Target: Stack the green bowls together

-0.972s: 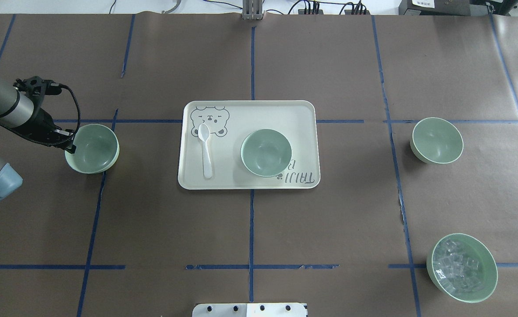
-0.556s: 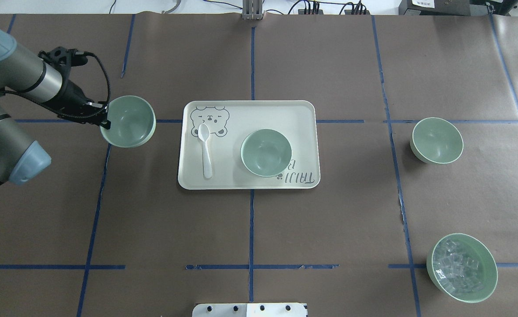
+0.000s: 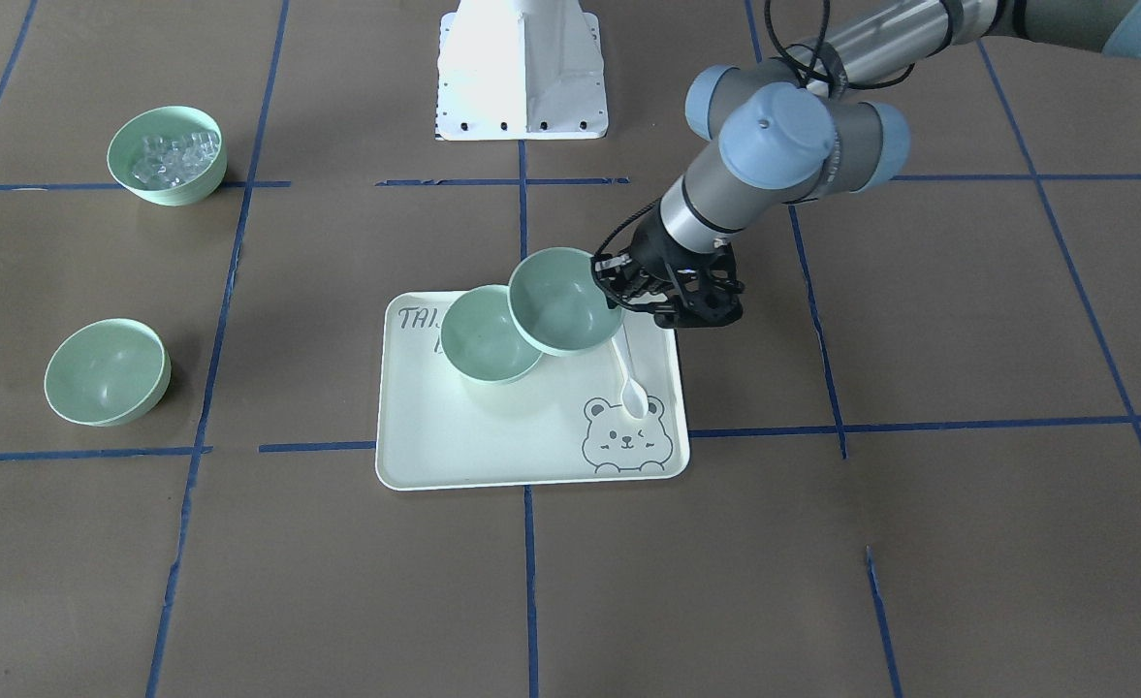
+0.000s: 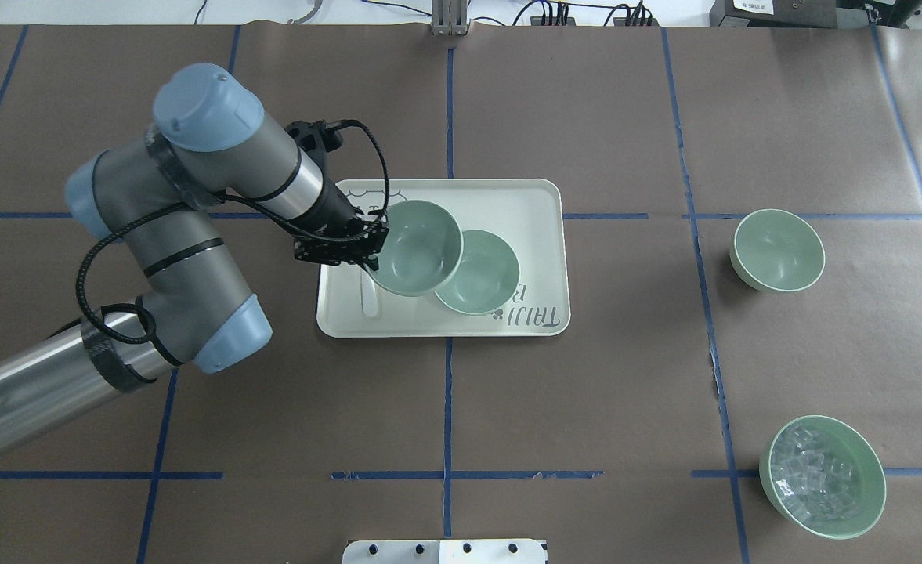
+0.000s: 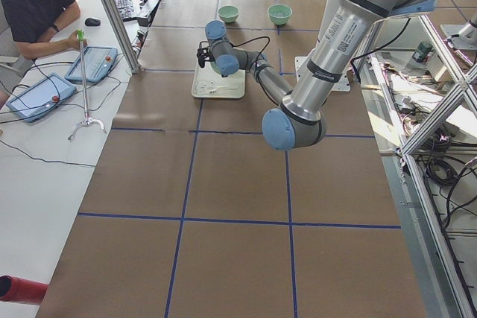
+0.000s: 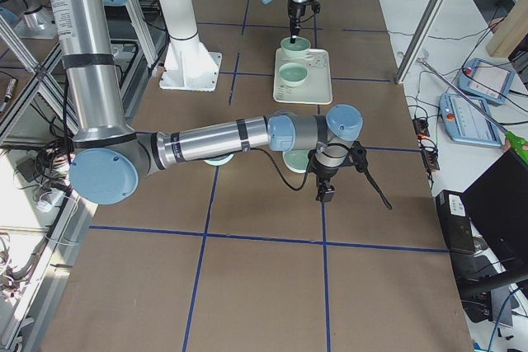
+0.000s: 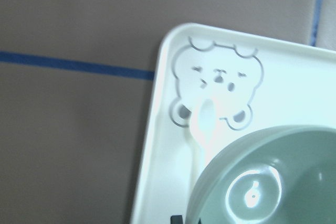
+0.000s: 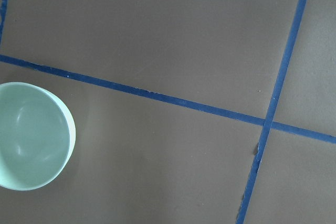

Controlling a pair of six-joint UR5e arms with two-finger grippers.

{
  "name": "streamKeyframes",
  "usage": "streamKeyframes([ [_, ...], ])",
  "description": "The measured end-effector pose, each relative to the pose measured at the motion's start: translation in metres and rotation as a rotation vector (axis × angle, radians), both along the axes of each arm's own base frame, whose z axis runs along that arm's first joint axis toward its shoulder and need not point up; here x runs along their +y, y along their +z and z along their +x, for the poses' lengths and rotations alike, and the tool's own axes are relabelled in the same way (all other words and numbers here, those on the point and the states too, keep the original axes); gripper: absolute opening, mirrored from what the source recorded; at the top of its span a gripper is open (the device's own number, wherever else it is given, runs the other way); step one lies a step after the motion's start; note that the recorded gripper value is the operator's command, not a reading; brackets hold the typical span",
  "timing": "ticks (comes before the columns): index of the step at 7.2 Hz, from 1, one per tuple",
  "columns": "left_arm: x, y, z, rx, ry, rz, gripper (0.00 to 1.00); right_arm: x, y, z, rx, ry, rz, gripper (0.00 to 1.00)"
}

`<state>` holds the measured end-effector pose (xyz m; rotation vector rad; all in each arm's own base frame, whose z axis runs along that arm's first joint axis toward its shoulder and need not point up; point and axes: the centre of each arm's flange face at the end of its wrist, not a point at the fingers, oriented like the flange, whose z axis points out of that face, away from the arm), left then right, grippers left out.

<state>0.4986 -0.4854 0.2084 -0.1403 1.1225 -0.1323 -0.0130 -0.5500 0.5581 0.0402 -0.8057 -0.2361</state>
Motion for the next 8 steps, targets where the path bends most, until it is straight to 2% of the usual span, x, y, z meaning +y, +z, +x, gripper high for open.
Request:
streamKeyframes([
  [2, 0.007, -0.025, 0.035, -0.007, -0.015, -0.024, 0.00, 0.000, 0.000, -0.002, -0.003, -0.003, -0.002, 1.00],
  [6, -0.002, -0.024, 0.050, -0.039, -0.061, -0.006, 0.00, 0.000, 0.001, -0.003, -0.003, -0.005, -0.003, 1.00],
  [8, -0.002, -0.023, 0.060, -0.051, -0.060, -0.006, 0.00, 0.000, 0.002, -0.003, -0.003, -0.006, -0.004, 1.00],
])
